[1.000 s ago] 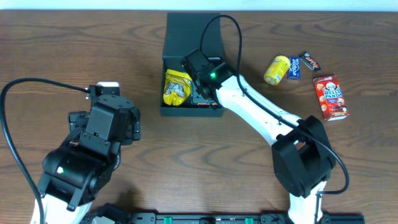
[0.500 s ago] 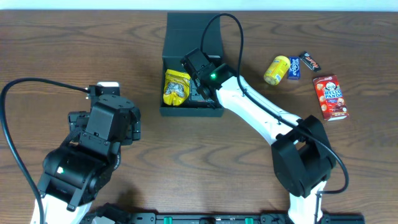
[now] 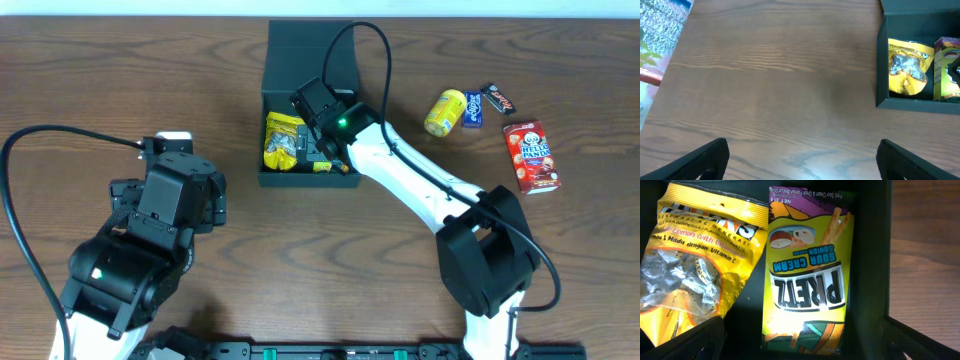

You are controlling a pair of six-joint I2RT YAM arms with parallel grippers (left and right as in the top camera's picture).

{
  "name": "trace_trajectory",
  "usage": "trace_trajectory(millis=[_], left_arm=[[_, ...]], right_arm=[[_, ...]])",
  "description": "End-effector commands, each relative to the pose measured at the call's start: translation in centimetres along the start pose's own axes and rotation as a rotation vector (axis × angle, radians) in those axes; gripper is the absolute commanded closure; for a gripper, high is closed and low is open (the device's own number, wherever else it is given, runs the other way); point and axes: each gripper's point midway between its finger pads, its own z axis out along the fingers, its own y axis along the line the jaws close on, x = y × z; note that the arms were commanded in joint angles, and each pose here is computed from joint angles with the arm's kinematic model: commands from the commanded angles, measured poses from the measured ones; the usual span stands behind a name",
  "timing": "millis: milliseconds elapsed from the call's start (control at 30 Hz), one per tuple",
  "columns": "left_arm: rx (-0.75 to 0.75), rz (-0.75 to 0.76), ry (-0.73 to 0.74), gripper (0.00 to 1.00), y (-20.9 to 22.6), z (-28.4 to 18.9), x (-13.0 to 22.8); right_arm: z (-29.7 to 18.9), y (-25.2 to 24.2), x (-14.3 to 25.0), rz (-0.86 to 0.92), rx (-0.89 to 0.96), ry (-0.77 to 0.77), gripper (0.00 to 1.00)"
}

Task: Pack container
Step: 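Carry the Pretz box into the box beside the candy bag, then reach the right gripper to the red Hello Panda box and grasp it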

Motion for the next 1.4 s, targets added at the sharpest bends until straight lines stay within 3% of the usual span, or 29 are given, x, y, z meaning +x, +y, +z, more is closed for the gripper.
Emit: trace_trajectory(millis=[0, 233, 533, 767, 900, 1233, 1367], left_arm=[[0.0, -0.014, -0.003, 0.05, 0.1, -0.2, -0.1], [0.0, -0.014, -0.003, 0.05, 0.1, -0.2, -0.1], [0.0, -0.014, -0.003, 0.05, 0.1, -0.2, -0.1], [0.0, -0.014, -0.003, 0.05, 0.1, -0.2, -0.1], [0.0, -0.014, -0.003, 0.05, 0.1, -0.2, -0.1], [0.0, -0.015, -0.003, 0.05, 0.1, -0.2, -0.1], [0.0, -0.014, -0.003, 0.05, 0.1, -0.2, -0.1]], right_arm=[[-0.5, -0.2, -0.2, 0.006, 0.005, -0.016, 0.03], [-2.2, -0.7, -2.8, -0.012, -0.018, -0.07, 0.01], [-5.7, -6.0, -8.0, -0.122, 0.0, -0.175, 0.01], [-5.8, -15.3, -10.0, -0.22, 0.125, -0.128, 0.01], [-5.6, -21.5, -10.6, -0.191, 0.185, -0.089, 0.01], [-5.9, -34.4, -9.4, -0.097, 0.187, -0.009, 0.01], [-5.6, -36.6, -8.8, -0.099, 0.099, -0.024, 0.01]])
